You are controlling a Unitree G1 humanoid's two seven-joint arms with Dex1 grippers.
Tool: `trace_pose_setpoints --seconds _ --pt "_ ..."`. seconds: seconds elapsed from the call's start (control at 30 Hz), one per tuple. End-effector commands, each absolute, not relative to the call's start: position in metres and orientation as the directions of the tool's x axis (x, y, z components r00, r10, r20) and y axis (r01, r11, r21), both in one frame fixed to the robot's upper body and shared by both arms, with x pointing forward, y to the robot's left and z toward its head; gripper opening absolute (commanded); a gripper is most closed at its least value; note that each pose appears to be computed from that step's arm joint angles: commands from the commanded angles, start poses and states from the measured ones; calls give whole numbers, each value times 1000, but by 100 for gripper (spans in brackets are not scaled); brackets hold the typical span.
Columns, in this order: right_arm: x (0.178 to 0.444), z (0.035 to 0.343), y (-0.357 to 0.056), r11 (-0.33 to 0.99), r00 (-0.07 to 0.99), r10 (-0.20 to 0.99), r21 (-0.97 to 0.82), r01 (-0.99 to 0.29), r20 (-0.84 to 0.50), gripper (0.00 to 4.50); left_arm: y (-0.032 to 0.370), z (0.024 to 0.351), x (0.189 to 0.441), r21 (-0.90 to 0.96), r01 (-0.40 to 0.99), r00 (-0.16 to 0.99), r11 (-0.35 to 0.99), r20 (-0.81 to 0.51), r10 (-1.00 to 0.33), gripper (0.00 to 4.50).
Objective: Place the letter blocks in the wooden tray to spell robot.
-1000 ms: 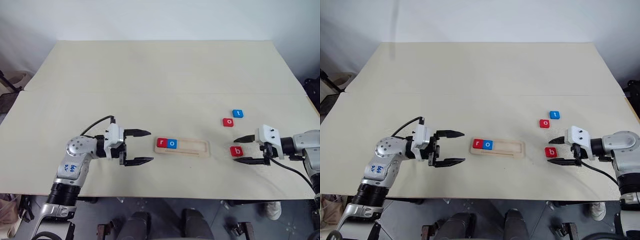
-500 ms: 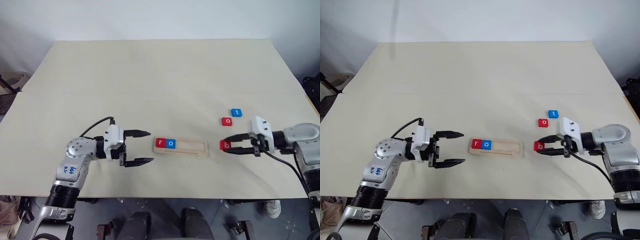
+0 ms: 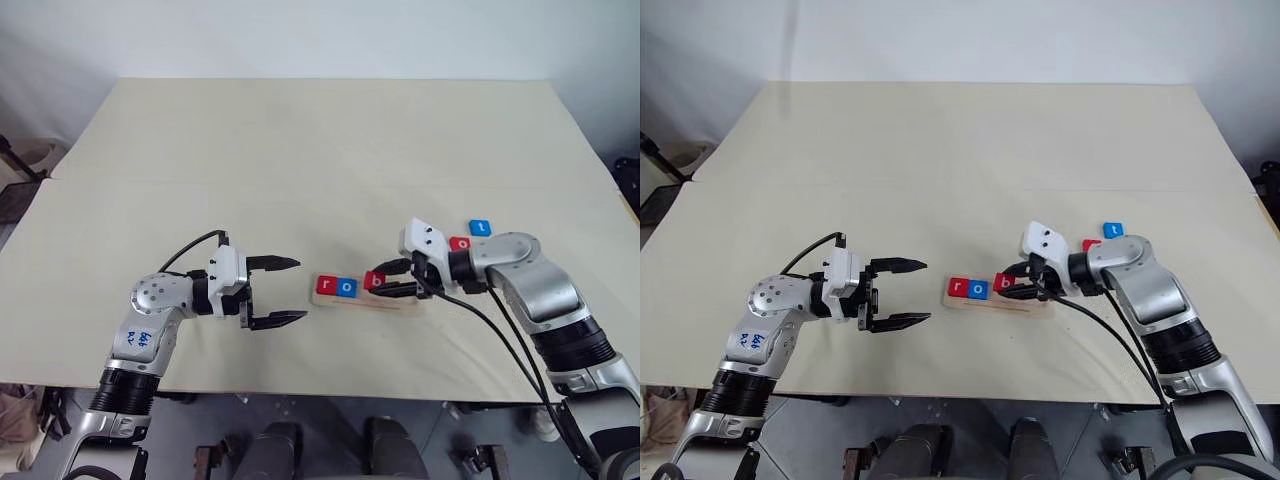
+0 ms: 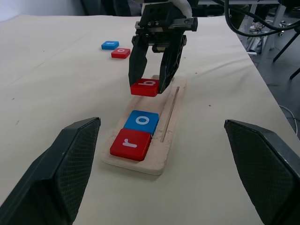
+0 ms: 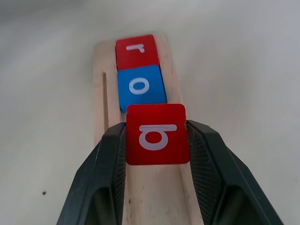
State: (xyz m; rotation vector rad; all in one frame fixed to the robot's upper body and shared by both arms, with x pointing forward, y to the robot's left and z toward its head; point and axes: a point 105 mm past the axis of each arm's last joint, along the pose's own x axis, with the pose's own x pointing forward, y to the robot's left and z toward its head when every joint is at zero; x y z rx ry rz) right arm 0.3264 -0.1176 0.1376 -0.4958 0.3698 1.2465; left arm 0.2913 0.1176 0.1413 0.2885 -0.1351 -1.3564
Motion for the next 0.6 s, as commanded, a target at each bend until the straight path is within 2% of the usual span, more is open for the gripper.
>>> trace_pose_setpoints --seconds 0.03,0.4,0.6 --pt "327 146 -106 215 285 819 -194 -957 -499 147 120 148 289 311 930 222 196 -51 -974 450" --pt "324 143 -97 200 262 824 -176 -964 -503 147 118 149 289 315 927 228 203 -45 -973 450" --pt "325 149 -95 179 273 829 -230 -957 -488 346 118 149 290 317 926 230 205 -43 -972 450"
